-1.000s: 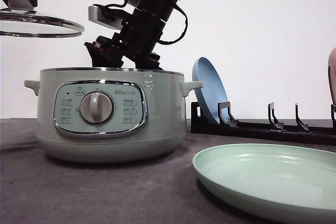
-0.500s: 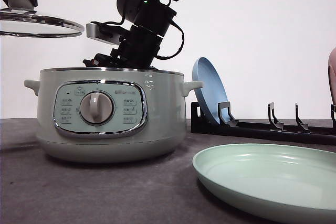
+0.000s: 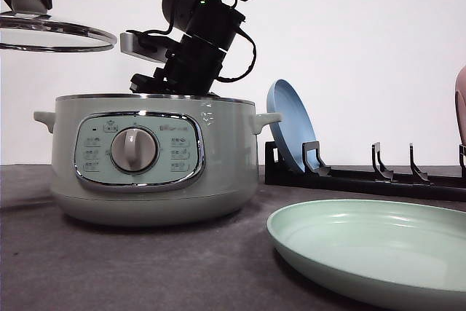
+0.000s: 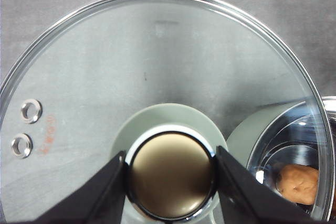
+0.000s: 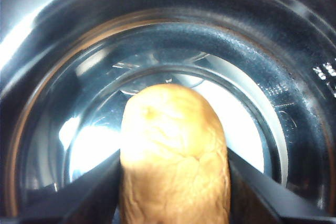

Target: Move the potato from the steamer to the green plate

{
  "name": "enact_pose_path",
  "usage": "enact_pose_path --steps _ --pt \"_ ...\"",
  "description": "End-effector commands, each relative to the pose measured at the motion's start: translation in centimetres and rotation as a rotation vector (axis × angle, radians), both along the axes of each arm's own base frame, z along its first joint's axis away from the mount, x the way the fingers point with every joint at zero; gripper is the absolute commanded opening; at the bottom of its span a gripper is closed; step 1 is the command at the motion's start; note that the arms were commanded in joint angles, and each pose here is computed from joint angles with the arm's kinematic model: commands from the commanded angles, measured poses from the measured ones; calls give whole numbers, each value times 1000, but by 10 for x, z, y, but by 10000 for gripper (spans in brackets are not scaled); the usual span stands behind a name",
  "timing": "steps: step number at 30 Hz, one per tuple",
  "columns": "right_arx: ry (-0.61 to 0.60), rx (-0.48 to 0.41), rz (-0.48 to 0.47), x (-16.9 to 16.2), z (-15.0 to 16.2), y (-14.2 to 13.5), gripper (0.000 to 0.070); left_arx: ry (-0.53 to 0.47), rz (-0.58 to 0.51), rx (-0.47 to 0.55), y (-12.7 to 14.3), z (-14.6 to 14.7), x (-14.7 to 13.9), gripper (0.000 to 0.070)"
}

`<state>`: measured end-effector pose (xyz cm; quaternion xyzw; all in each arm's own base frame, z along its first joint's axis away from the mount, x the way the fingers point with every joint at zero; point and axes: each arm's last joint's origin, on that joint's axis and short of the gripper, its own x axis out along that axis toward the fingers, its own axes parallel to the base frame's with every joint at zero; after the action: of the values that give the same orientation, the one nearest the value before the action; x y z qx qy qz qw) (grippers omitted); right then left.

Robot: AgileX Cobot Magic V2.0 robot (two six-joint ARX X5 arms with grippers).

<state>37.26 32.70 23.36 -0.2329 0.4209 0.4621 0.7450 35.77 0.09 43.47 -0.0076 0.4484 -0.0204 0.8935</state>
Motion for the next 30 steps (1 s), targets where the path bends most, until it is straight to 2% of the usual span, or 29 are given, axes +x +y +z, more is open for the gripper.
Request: enact_pose_path --steps 1,8,14,24,30 --pt "-9 27 -10 1 9 5 279 -79 -6 5 0 15 -3 0" --pt "-49 86 -53 -8 69 -11 279 -79 -5 5 0 15 -3 0" --pt "-57 94 -86 -33 130 -49 279 -79 -3 3 0 15 -3 0" --pt "-120 163 -159 -110 224 -126 279 -79 -4 3 0 15 -3 0" --pt "-150 95 -228 -164 236 -170 279 -79 -4 3 0 15 -3 0"
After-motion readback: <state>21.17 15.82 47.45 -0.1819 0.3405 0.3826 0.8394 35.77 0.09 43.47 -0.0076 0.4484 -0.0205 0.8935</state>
